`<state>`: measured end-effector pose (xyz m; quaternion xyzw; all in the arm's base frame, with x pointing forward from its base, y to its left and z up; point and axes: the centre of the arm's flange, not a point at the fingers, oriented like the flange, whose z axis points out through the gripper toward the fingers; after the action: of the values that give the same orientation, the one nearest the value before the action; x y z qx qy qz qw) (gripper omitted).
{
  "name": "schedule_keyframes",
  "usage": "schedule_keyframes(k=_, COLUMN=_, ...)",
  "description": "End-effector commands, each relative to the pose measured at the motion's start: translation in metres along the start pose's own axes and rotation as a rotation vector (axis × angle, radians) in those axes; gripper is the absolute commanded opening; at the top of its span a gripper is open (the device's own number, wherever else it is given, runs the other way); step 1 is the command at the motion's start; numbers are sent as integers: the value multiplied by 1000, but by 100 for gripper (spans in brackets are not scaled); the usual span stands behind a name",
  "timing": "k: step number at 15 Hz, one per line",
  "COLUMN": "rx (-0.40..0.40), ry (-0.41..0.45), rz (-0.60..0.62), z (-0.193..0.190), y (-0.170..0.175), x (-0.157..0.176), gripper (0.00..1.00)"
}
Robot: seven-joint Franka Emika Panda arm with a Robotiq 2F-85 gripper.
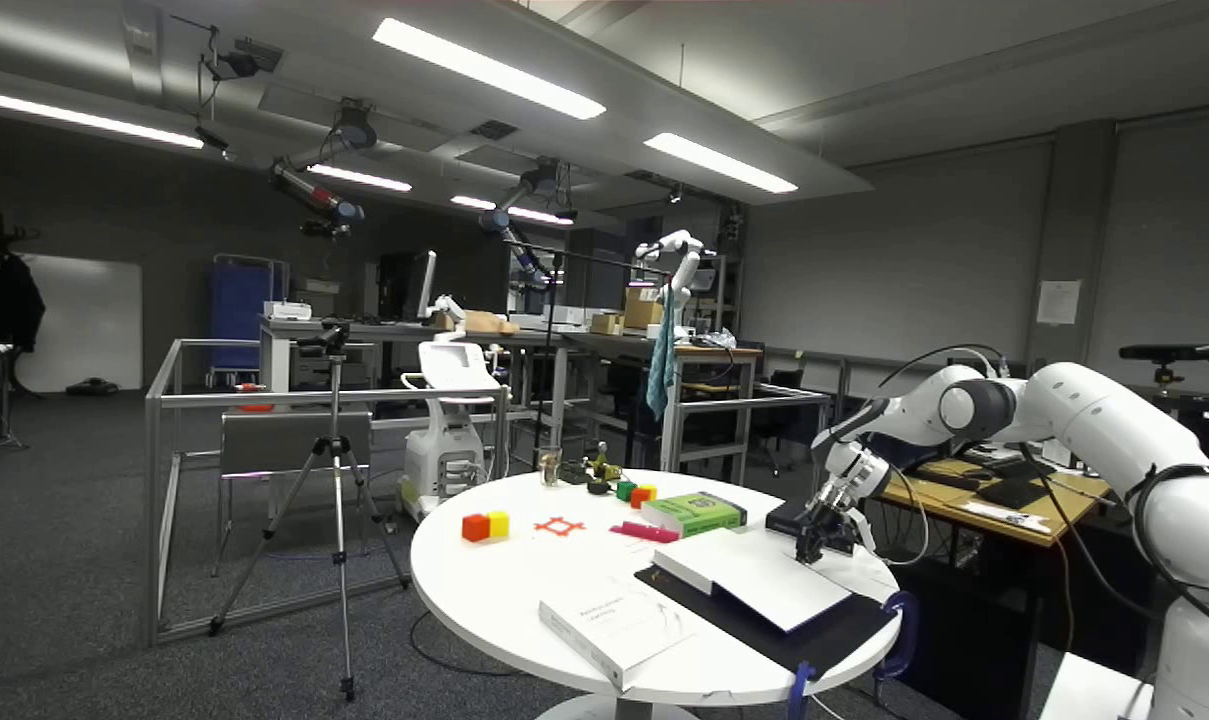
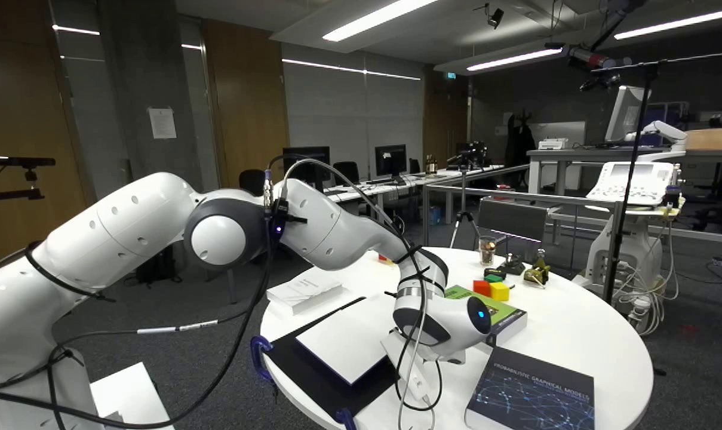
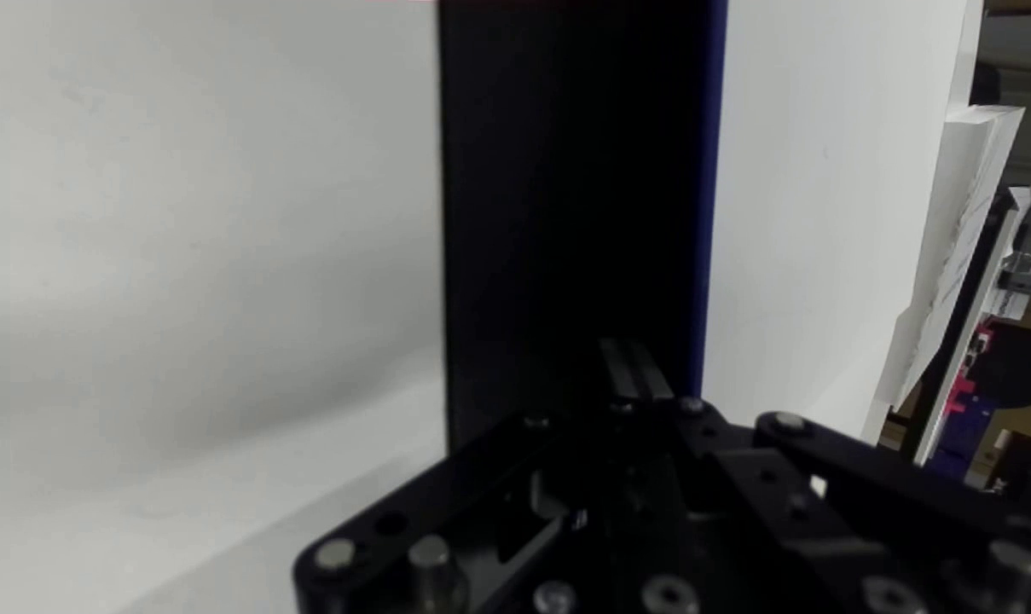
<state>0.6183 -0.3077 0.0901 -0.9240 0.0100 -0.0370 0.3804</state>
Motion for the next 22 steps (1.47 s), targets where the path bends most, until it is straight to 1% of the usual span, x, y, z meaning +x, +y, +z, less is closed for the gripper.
schedule_keyframes(k=1, rx=24, ry=8, rz=-24, z=-4, y=-9, x=-1, gripper=0)
schedule_keyframes(k=16, rx=55, ry=49, rz=-54, z=-26, y=-14, x=3, gripper=0)
schedule_keyframes(k=22, rx=54, ry=35, rz=-62, z=-23, y=-18, x=9, gripper=0)
